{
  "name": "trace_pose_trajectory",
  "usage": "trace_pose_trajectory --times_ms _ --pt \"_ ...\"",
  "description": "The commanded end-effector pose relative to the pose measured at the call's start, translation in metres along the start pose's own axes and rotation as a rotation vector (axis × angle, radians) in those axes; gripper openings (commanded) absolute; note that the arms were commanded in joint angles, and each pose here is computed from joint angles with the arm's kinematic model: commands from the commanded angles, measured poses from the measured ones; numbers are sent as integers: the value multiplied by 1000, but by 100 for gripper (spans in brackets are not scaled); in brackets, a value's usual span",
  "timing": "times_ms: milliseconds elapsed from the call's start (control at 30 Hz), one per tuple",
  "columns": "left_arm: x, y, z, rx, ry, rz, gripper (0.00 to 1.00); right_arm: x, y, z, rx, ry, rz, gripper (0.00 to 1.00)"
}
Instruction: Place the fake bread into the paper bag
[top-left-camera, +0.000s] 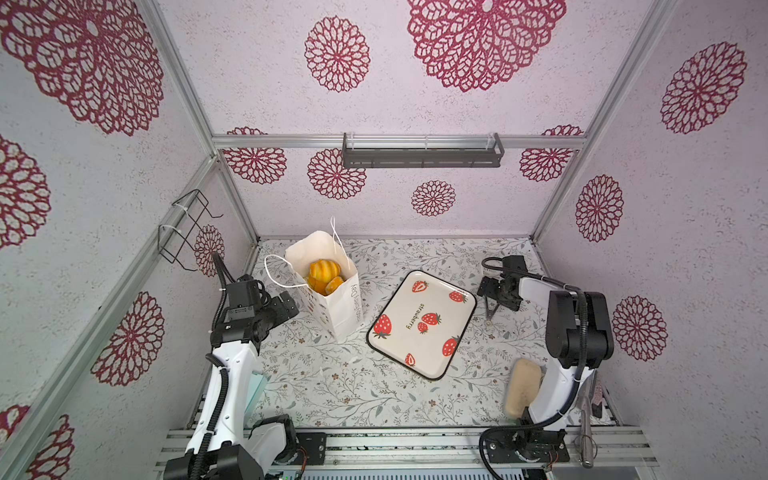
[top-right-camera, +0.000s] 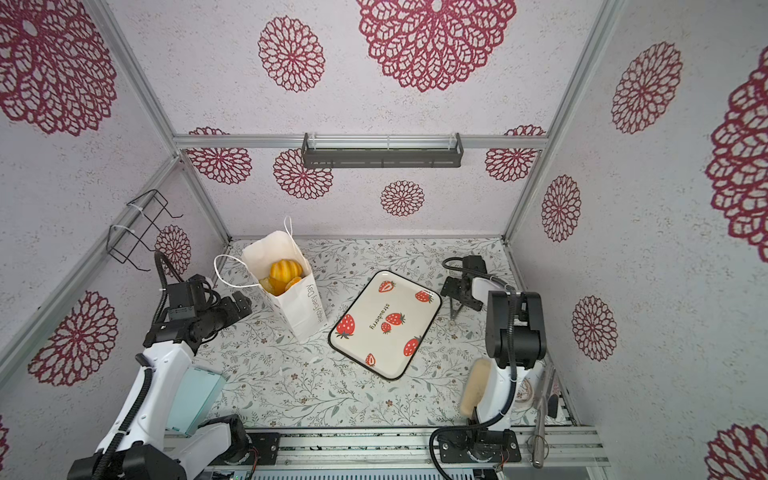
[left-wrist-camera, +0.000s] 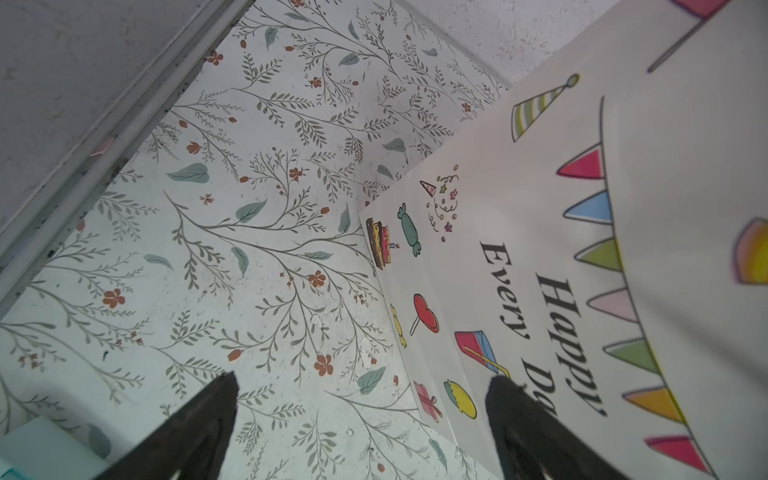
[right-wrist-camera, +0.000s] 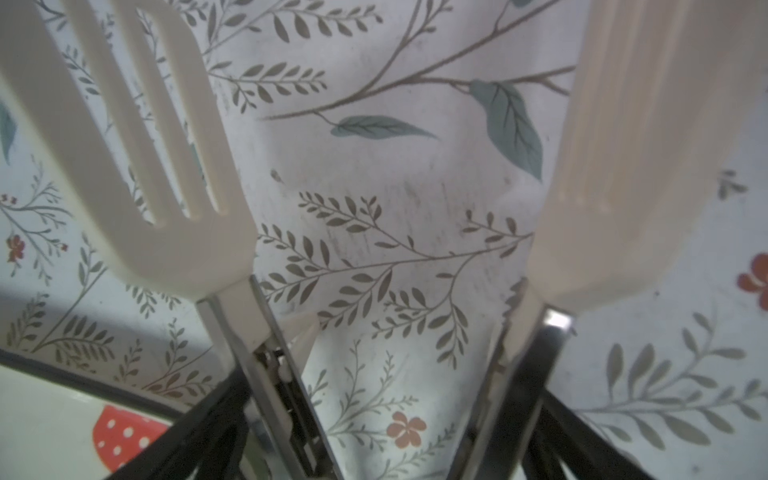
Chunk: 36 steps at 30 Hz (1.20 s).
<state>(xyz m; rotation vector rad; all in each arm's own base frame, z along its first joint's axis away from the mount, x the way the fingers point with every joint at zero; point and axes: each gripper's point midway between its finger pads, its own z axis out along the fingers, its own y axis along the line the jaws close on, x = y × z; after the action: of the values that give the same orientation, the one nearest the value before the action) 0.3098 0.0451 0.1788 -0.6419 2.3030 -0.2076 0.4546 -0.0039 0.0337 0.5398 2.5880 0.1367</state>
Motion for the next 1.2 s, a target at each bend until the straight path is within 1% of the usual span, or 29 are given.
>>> trace_pose_trajectory --times_ms 0,200,367,433,567,700,800,867,967,1033,1167 --pt "-2 3 6 -5 -8 -18 97 -7 0 -24 -11 -43 14 99" --pt "-5 6 14 -24 -5 -6 97 -12 5 -65 -68 -146 16 99" --pt "-6 -5 23 61 -55 14 97 -7 4 -95 -96 -229 -9 99" --pt "-8 -5 25 69 -93 34 97 -4 -1 -106 -76 -276 -28 99" --pt "-14 -2 23 71 -201 99 97 2 -10 -123 -58 -381 -25 99" --pt "-18 1 17 41 -297 117 97 10 -15 -125 -56 -432 -27 99" --pt "-16 9 18 -22 -365 132 97 12 -14 -131 -82 -509 -29 99" --pt "-15 15 18 -59 -396 142 97 10 -20 -137 -60 -553 -17 99" --pt "-16 16 14 -55 -462 153 97 12 -30 -142 -19 -590 -9 99" --pt "-17 18 12 -56 -515 167 97 14 -32 -143 -28 -624 -3 99" --pt "-16 22 13 -77 -551 209 97 20 -34 -147 -61 -703 -5 99"
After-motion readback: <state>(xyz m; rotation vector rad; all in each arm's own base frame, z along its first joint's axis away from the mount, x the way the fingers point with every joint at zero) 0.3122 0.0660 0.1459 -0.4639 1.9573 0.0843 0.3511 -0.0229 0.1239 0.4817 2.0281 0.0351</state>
